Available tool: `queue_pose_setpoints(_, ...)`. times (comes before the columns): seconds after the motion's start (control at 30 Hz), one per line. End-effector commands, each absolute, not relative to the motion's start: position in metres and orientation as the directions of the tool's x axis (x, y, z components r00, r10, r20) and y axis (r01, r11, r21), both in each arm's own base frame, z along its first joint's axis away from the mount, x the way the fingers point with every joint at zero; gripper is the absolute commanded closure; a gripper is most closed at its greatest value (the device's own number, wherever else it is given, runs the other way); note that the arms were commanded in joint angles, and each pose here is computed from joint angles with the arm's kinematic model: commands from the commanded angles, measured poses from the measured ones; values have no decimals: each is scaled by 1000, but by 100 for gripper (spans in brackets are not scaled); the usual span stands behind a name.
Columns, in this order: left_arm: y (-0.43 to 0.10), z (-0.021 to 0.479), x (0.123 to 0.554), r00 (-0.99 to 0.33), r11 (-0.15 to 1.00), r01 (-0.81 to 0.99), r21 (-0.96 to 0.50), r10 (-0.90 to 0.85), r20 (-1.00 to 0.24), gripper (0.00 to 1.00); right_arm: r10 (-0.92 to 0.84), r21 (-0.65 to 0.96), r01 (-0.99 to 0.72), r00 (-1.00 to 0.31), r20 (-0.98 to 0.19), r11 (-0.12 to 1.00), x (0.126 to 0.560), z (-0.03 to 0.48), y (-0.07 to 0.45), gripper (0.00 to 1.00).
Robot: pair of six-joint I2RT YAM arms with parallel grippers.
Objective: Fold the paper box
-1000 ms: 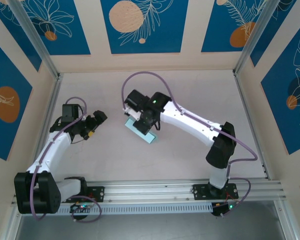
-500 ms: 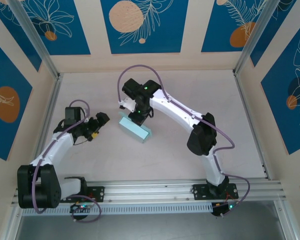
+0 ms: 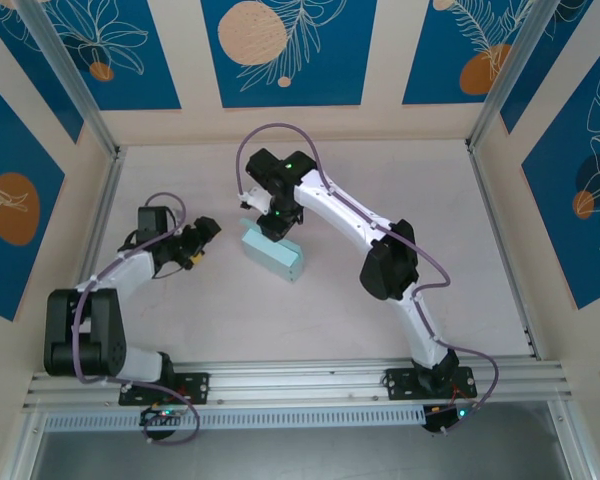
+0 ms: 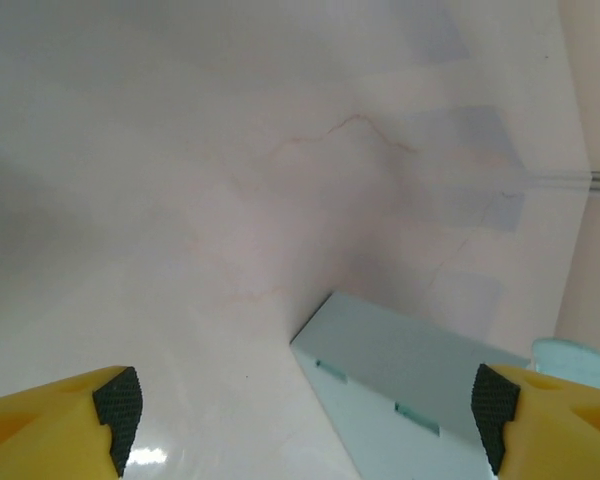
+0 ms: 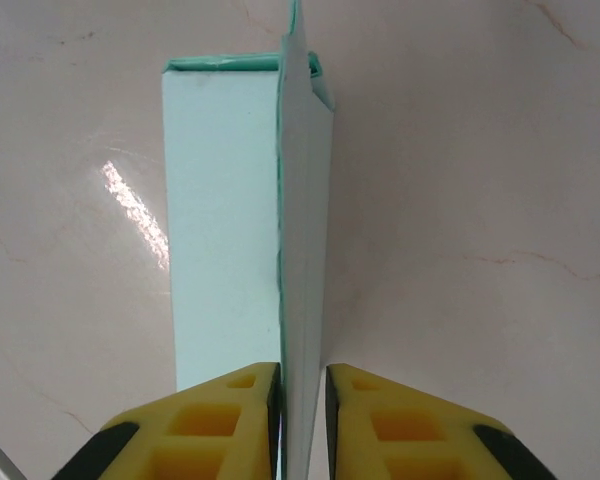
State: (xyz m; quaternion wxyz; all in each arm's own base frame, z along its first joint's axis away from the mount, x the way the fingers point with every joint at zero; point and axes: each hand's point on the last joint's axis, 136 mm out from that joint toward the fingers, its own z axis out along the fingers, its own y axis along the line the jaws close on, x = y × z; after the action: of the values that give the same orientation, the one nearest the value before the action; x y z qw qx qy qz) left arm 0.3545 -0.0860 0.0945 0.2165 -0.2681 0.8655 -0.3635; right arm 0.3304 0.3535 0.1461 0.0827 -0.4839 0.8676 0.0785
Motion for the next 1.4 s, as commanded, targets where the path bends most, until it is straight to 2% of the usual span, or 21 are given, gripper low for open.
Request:
queue_pose_setpoints(0.0,-90,116,382,-743,530,-236,-815,-639,-200,17,-827,57,-853,-517,-219,518,330,148,357,77)
queue_pose_setpoints(0.07,-93,119,389,-745,516,-217,-829,-636,-201,18,-825,49,-850,-521,-220,524,331,148,358,74)
queue_pose_setpoints(0.17,-93,132,398,-746,537,-161,-828,-616,-254,20,-817,30,-843,-528,-230,537,334,152,358,60)
queue_pose_setpoints(0.27,-93,154,408,-749,602,-45,-797,-549,-372,20,-805,22,-838,-532,-265,546,336,167,360,47)
queue_pose_setpoints(0.43,-108,203,418,-712,672,308,-673,-306,-632,19,-751,16,-810,-550,-365,586,338,208,363,35)
queue_pose_setpoints(0.57,-130,230,405,-609,596,613,-518,-61,-791,15,-658,43,-746,-613,-437,665,335,243,358,33)
queue_pose_setpoints(0.67,-135,235,394,-533,549,732,-404,92,-841,15,-528,67,-613,-726,-440,787,333,256,338,33)
queue_pose_setpoints(0.77,-144,243,373,-458,429,837,-341,204,-865,18,-399,137,-491,-816,-418,860,320,256,322,34)
queue_pose_setpoints(0.83,-148,246,358,-427,369,874,-318,266,-865,23,-316,145,-403,-856,-409,904,310,253,307,36)
queue_pose_setpoints(1.03,-151,227,339,-309,331,927,-175,413,-857,25,-146,214,-242,-912,-384,946,278,235,283,37)
queue_pose_setpoints(1.23,-160,205,332,-212,261,961,-87,500,-840,32,-95,230,-180,-935,-341,956,255,211,280,38)
queue_pose_setpoints(1.33,-167,190,343,-233,277,957,-86,558,-796,42,-87,220,-166,-939,-333,961,252,204,283,38)
queue_pose_setpoints(1.37,-169,183,344,-238,272,958,-88,589,-772,42,-81,216,-159,-940,-332,963,252,204,282,39)
